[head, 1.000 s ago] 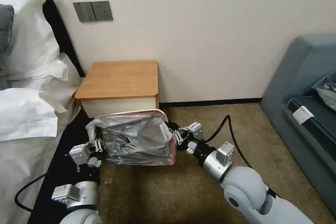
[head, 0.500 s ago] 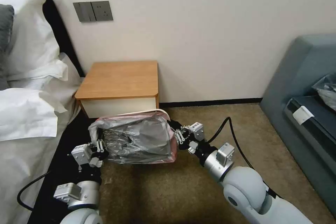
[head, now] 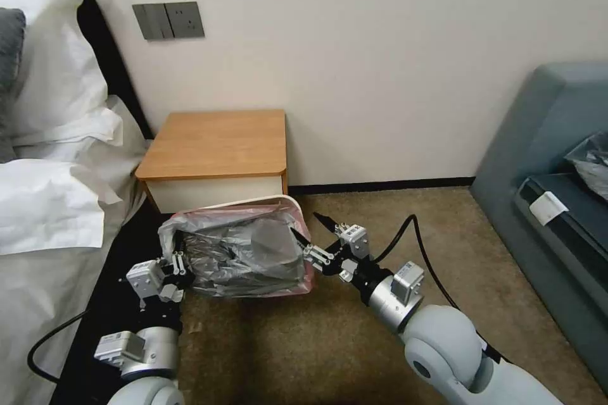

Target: Pick up the garbage bag from the table and place it over the trash can.

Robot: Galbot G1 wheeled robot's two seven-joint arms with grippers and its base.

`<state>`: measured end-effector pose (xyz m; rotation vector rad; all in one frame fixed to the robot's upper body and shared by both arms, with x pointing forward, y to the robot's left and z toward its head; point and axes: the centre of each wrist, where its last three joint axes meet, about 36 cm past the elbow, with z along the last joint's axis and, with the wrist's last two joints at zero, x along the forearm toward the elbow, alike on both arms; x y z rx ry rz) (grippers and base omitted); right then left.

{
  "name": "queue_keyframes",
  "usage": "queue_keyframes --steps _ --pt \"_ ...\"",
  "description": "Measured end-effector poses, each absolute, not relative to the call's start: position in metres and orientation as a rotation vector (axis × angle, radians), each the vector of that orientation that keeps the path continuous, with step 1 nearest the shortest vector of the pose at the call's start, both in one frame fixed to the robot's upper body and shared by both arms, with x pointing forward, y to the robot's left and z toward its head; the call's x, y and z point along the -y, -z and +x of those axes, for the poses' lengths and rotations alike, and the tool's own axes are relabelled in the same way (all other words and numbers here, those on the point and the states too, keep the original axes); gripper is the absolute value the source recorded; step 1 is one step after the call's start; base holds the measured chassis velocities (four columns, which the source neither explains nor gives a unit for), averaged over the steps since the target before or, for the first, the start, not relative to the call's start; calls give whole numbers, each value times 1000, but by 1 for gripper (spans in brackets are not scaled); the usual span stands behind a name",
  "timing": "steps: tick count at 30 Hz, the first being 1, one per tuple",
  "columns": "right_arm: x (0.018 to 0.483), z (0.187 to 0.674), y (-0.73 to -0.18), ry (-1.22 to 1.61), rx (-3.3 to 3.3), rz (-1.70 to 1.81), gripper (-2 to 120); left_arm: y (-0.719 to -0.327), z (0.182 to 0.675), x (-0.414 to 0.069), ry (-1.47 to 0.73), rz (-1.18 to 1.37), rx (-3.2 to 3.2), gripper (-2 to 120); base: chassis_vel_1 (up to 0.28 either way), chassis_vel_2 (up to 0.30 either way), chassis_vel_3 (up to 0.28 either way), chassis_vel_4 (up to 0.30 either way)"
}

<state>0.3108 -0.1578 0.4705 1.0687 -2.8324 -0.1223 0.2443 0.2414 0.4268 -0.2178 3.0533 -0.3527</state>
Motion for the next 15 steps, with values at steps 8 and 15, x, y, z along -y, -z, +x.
queue_keyframes --steps 8,15 --pt "157 304 -475 138 2822 1083 76 -427 244 -240 360 -220 -3050 6 0 0 0 0" --pt "155 304 -474 136 2821 1088 52 -429 244 -240 360 -218 -3044 6 0 0 0 0"
